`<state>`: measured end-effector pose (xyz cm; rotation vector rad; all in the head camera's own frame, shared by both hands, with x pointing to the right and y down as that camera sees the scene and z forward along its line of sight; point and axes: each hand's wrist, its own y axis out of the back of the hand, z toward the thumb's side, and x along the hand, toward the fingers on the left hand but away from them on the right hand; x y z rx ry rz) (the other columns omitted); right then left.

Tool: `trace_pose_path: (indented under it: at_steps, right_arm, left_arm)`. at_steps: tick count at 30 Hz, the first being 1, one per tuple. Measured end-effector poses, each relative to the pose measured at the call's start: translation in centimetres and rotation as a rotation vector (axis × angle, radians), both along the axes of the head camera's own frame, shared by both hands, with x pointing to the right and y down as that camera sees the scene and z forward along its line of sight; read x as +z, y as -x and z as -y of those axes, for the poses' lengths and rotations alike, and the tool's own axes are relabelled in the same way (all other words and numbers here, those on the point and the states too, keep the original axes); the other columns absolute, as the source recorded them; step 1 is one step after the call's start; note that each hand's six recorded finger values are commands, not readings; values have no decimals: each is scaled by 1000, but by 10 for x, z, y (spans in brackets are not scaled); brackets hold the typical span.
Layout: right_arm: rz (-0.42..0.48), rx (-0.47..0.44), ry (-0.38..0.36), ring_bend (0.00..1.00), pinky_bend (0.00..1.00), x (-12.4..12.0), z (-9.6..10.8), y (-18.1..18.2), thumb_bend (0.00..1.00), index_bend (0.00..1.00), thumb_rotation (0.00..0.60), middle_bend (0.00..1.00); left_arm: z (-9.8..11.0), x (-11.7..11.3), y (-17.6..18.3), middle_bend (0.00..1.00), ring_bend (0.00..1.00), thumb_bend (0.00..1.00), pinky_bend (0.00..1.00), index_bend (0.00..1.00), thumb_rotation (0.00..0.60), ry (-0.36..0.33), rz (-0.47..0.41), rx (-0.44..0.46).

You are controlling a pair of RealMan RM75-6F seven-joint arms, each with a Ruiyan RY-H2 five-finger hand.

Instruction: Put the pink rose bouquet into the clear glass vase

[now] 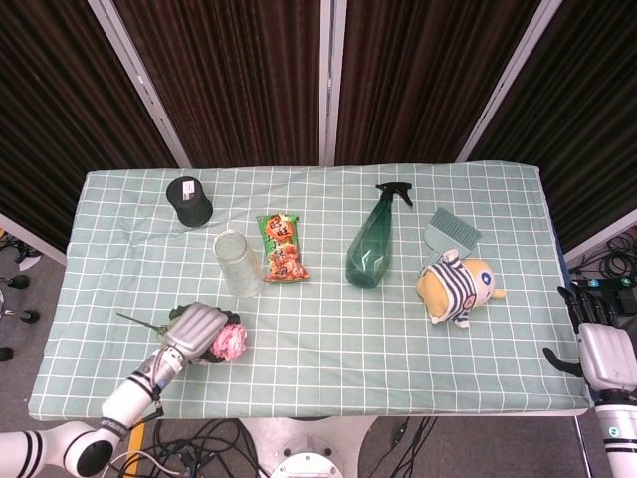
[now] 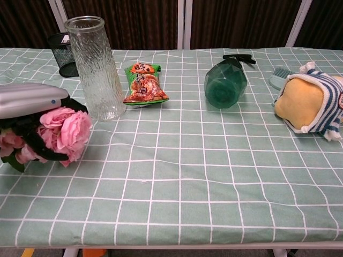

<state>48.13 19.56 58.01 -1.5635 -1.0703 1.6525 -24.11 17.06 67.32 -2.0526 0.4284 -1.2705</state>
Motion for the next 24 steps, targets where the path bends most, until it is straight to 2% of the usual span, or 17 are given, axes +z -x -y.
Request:
trace_pose_path:
  at_steps: [5,11,14,21,24]
  right_arm:
    - [-2,-3,-4,0,0,-1,0,2,141,0,600,0]
    - [0,-9,-13,0,0,-4,1,5,141,0,600,0]
    - [2,-14,-19,0,0,-5,1,7,141,0,600,0]
    - [5,-20,-29,0,0,-8,3,10,141,0,600,0]
    - [4,-18,-26,0,0,-7,3,10,141,0,600,0]
  left_arm:
    - [15,-28,13,516,522,286,670,462,600,-86,-6,-27]
    - [48,-75,42,516,522,286,677,453,600,-274,-5,-109]
    - [65,-100,55,516,522,286,677,453,600,-401,-30,-157]
    - [108,-169,82,516,522,285,677,455,600,-806,-125,-236]
    - [119,-189,84,510,522,285,677,455,600,-894,-210,-271]
